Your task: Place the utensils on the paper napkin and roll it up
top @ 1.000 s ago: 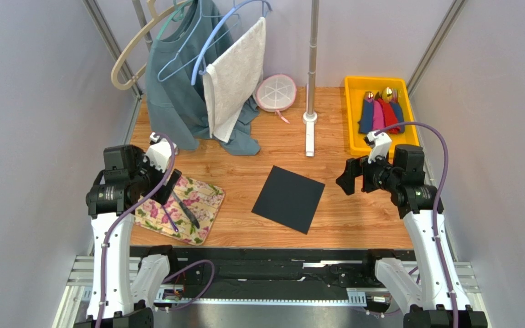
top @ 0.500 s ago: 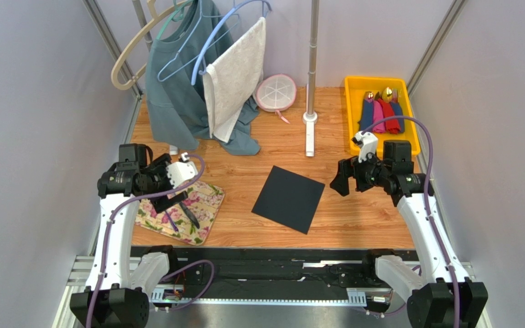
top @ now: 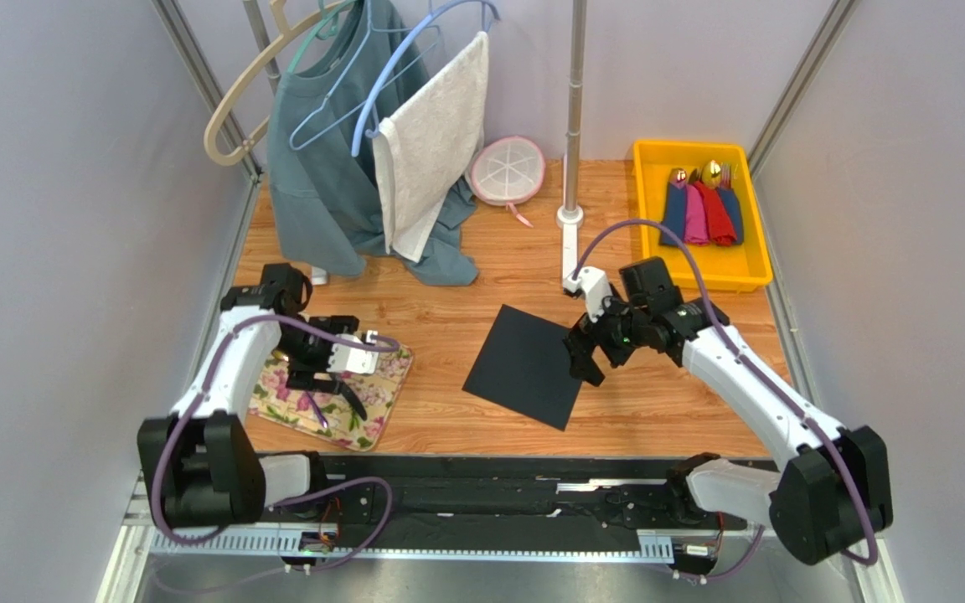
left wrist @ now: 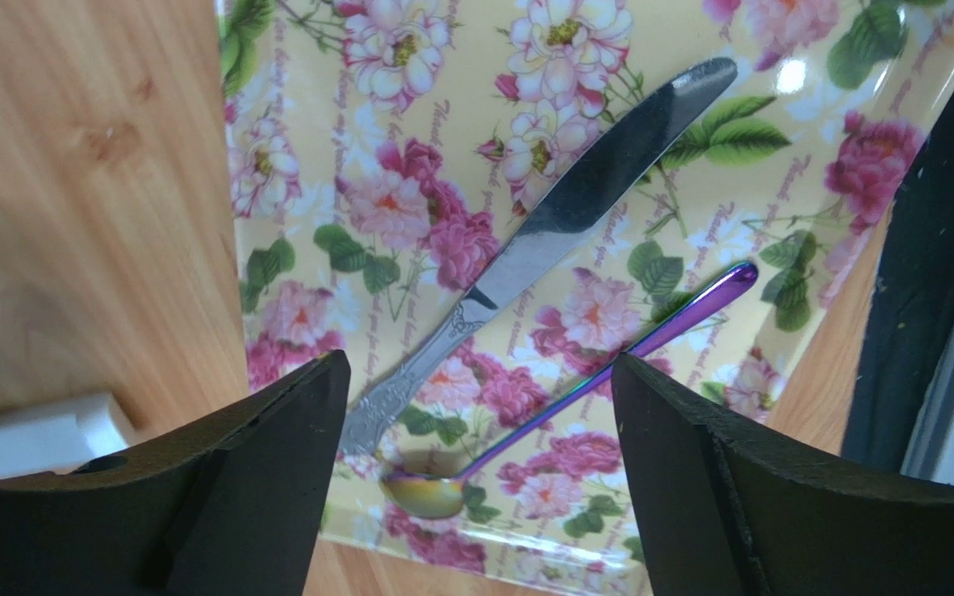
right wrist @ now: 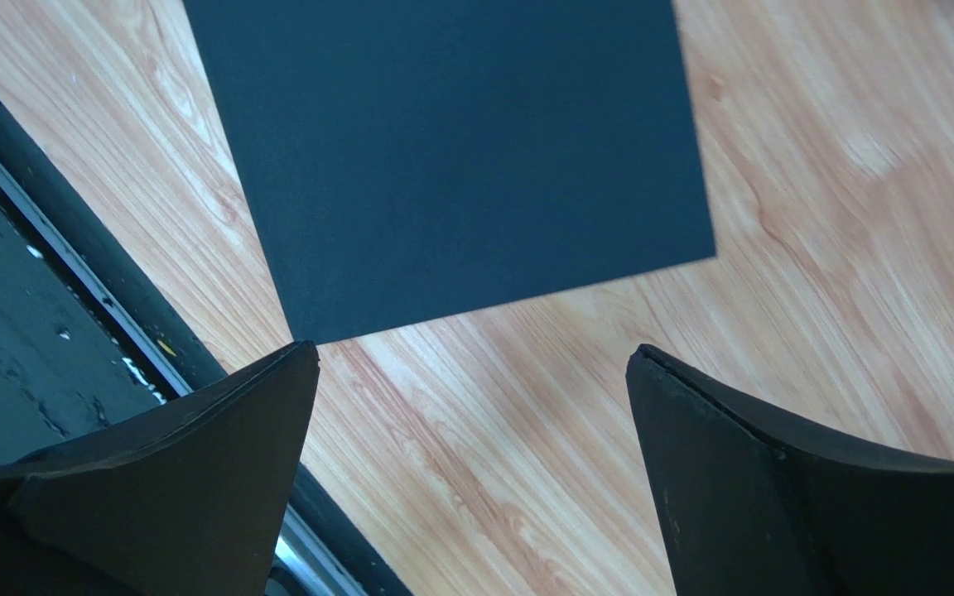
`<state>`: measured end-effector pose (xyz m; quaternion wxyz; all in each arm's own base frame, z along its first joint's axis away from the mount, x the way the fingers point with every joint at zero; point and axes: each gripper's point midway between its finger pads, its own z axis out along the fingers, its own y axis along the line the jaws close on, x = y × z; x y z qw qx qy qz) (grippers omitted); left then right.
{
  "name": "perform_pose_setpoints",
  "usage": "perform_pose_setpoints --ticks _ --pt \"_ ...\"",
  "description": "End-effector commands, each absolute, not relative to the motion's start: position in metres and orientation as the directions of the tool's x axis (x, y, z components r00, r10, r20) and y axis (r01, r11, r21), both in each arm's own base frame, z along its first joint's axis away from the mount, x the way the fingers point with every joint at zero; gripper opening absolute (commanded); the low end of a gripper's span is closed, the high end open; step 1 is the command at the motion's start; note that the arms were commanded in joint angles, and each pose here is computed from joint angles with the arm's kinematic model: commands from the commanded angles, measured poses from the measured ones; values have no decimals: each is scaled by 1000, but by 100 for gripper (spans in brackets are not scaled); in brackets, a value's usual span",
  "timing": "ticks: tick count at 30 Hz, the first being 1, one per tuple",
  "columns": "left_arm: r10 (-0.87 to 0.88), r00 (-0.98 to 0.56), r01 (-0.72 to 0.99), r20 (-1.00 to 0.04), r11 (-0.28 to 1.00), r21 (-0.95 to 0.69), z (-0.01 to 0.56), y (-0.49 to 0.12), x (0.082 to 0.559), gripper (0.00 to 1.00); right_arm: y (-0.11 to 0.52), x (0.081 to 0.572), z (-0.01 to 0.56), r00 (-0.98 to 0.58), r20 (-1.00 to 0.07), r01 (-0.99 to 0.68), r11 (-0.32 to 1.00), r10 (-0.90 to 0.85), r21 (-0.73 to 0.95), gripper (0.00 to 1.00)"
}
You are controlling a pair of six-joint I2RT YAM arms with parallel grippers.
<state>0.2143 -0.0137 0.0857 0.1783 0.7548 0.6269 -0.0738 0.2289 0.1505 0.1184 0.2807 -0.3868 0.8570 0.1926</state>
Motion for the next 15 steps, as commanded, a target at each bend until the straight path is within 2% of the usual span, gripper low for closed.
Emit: perform_pose_setpoints --ticks 1,6,10,15 --pt "878 369 928 -305 -328 179 85 -15 237 84 175 249 120 -357 -660 -877 481 -662 -8 100" --pt "887 273 962 -373 -245 123 93 -22 246 85 213 250 115 -179 -645 -952 296 -743 -78 100" --pt "892 254 967 -375 -227 117 94 -21 244 85 238 250 94 -40 -596 -984 135 -802 -116 98" --pt "894 241 969 -377 -200 146 95 -23 243 85 249 257 56 -82 -517 -992 117 -852 -36 95"
